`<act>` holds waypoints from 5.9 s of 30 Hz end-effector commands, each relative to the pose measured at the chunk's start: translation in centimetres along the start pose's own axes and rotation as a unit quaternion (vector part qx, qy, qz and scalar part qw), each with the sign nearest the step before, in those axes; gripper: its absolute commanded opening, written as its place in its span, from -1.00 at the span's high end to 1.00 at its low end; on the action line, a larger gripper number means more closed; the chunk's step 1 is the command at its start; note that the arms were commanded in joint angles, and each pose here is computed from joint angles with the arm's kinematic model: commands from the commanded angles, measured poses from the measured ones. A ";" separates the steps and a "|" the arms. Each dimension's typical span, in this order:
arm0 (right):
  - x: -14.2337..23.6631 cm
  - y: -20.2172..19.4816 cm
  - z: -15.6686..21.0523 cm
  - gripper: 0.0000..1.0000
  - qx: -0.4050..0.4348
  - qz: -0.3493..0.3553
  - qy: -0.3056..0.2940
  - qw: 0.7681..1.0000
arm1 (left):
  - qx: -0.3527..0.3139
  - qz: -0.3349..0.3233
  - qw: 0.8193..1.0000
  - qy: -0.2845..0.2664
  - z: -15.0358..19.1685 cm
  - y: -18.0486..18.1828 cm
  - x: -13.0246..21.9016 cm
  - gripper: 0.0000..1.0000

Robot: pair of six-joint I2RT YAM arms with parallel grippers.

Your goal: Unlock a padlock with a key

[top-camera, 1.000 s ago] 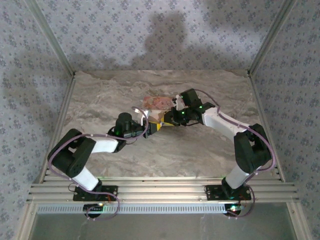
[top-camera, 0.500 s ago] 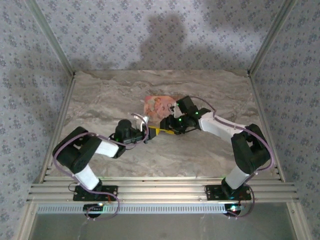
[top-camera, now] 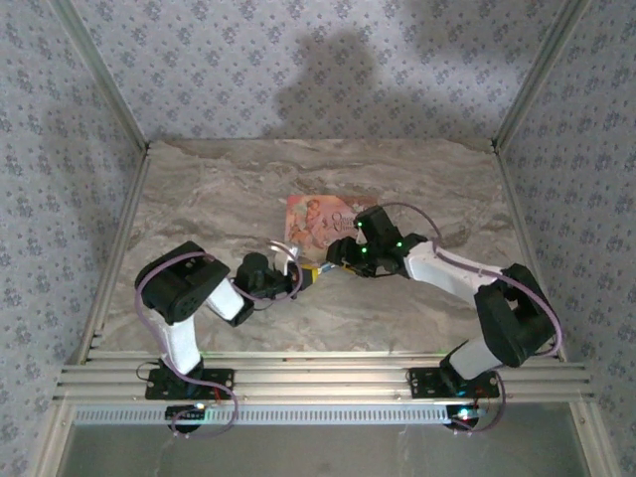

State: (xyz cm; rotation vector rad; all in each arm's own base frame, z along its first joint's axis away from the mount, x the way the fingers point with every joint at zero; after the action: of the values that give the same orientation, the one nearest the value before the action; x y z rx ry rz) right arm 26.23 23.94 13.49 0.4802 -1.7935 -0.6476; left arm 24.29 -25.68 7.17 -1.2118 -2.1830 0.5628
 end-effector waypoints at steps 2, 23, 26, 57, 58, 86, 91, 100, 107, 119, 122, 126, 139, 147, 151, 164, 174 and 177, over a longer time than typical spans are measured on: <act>-0.8 -0.5 0.4 -0.06 -0.029 0.015 -0.043 0.999 | -0.017 0.003 1.000 -0.005 0.2 -0.7 0.0 1.00; -4.5 -1.0 2.2 0.06 -0.056 0.038 -0.119 0.991 | -0.020 -0.005 1.000 0.001 0.0 -2.7 0.4 1.00; -4.4 -0.9 2.1 0.22 -0.055 0.038 -0.120 0.991 | -0.024 0.000 1.000 0.000 -0.3 -2.9 0.0 1.00; -4.5 -1.5 1.4 1.00 -0.093 -0.002 -0.106 0.990 | -0.044 -0.045 0.998 0.015 -1.1 -3.0 1.6 -0.01; -4.5 -1.5 1.5 1.00 -0.093 -0.003 -0.105 0.990 | -0.041 -0.049 0.998 0.020 -1.2 -3.0 1.9 -0.07; -3.6 0.2 1.4 1.00 -0.096 -0.049 -0.082 0.991 | 0.059 0.020 0.997 0.038 -1.8 -2.4 0.2 0.37; -3.6 0.3 1.4 1.00 -0.097 -0.052 -0.081 0.991 | 0.055 0.017 0.998 0.037 -1.9 -2.1 -0.1 0.40; -3.4 0.4 1.3 1.00 -0.097 -0.055 -0.081 0.990 | 0.056 0.016 0.998 0.032 -1.7 -1.5 -0.7 0.51; -3.5 0.4 1.4 1.00 -0.099 -0.057 -0.078 0.990 | 0.054 0.021 0.998 0.028 -1.8 -1.6 -1.0 0.59; -3.8 1.3 0.7 1.00 -0.106 -0.070 -0.069 0.989 | 0.054 0.030 0.998 0.033 -1.7 -1.8 -1.3 1.00; -3.7 1.3 0.5 1.00 -0.109 -0.070 -0.065 0.989 | 0.043 0.022 0.998 0.031 -1.6 -1.7 -1.0 1.00; -3.4 1.3 0.3 0.57 -0.108 -0.064 -0.068 0.990 | 0.005 -0.003 1.000 0.026 -1.5 -1.8 -0.5 1.00; -4.0 1.5 0.8 -0.21 -0.110 -0.050 -0.079 0.990 | -0.076 -0.092 0.993 0.007 0.7 -1.8 -0.1 1.00; -4.4 -0.4 1.9 0.08 -0.125 -0.031 -0.089 0.988 | -0.122 -0.114 0.986 0.023 1.6 -2.3 0.0 1.00; -4.6 -0.1 2.0 0.34 -0.118 -0.027 -0.085 0.989 | -0.151 -0.122 0.981 0.031 1.9 -2.6 -0.3 1.00; -4.7 -0.2 2.2 -0.08 -0.120 -0.021 -0.077 0.990 | -0.250 -0.148 0.955 0.056 2.6 -3.6 -0.6 1.00; -4.7 0.0 2.6 0.54 -0.115 -0.022 -0.066 0.991 | -0.303 -0.166 0.936 0.064 2.0 -3.8 -0.4 1.00; -4.7 0.2 2.8 0.77 -0.112 -0.024 -0.063 0.991 | -0.317 -0.168 0.931 0.069 2.1 -3.8 -0.5 1.00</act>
State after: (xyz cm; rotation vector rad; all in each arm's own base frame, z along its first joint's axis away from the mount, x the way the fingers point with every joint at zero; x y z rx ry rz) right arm 25.71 26.90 10.01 0.3525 -1.8828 -0.8982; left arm 21.64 -27.21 7.57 -0.9929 -2.4893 -0.3004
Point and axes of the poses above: each hand's point on the last joint's axis, 136 mm out from that joint toward the fingers, its own x axis back along the fingers, its own y axis along the line the jaws close on, z = x × y, the point moved 5 cm from there along x, back along the fingers, and after that the axes turned 3 degrees about x, right-handed, at the moved point
